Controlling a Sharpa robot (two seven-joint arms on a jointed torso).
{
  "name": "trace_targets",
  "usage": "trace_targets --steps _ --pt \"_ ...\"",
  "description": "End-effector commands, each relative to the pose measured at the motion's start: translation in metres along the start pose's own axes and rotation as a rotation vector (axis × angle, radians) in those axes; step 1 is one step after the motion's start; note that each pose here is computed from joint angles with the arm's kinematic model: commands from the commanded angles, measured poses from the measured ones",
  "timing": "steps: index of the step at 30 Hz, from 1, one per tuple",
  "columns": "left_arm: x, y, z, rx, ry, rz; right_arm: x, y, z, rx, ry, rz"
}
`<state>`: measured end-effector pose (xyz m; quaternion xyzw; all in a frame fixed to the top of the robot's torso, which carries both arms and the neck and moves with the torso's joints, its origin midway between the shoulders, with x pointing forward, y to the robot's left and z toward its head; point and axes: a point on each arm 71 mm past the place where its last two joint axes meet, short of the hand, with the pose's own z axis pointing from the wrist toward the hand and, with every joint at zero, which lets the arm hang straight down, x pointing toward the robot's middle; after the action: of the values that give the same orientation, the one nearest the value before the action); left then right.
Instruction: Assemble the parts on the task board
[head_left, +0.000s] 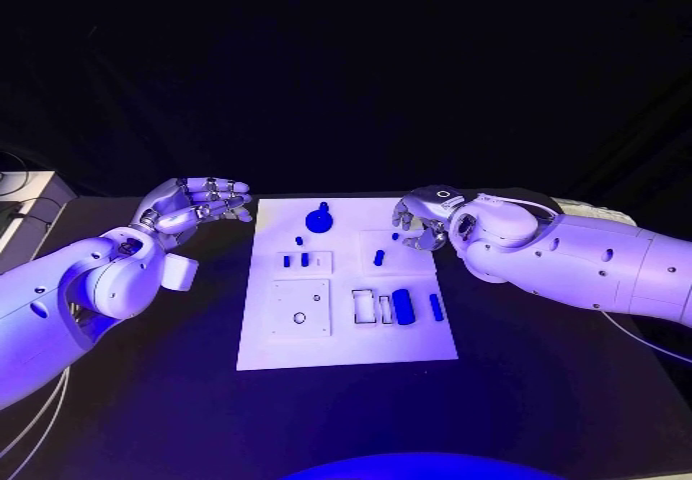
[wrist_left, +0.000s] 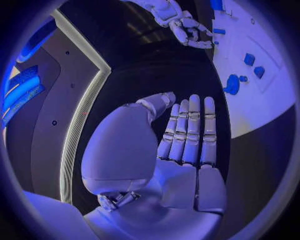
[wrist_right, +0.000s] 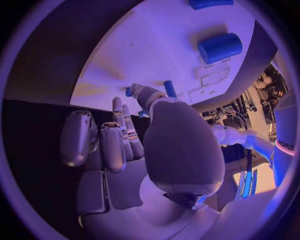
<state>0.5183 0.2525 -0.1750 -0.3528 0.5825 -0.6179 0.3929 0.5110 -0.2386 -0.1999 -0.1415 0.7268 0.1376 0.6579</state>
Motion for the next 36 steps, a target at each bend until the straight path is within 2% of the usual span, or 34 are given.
trace_targets --steps 1,13,31,36 --pt "0.0036 -0.0050 -0.0014 0.045 0.010 -0.055 0.004 0.001 0.002 0.012 0.015 -0.056" --pt "0.0042 -0.0071 -0.0043 0.046 -0.001 -0.061 0.016 0.009 0.008 0.000 0.013 -0.027" --pt "0.0055 -0.0062 -0.0044 0.027 0.005 -0.063 0.020 0.014 0.013 -0.015 0.004 0.013" --pt "0.0049 -0.0058 -0.0047 0.023 0.006 -0.063 0.020 0.014 0.013 -0.005 -0.013 0.012"
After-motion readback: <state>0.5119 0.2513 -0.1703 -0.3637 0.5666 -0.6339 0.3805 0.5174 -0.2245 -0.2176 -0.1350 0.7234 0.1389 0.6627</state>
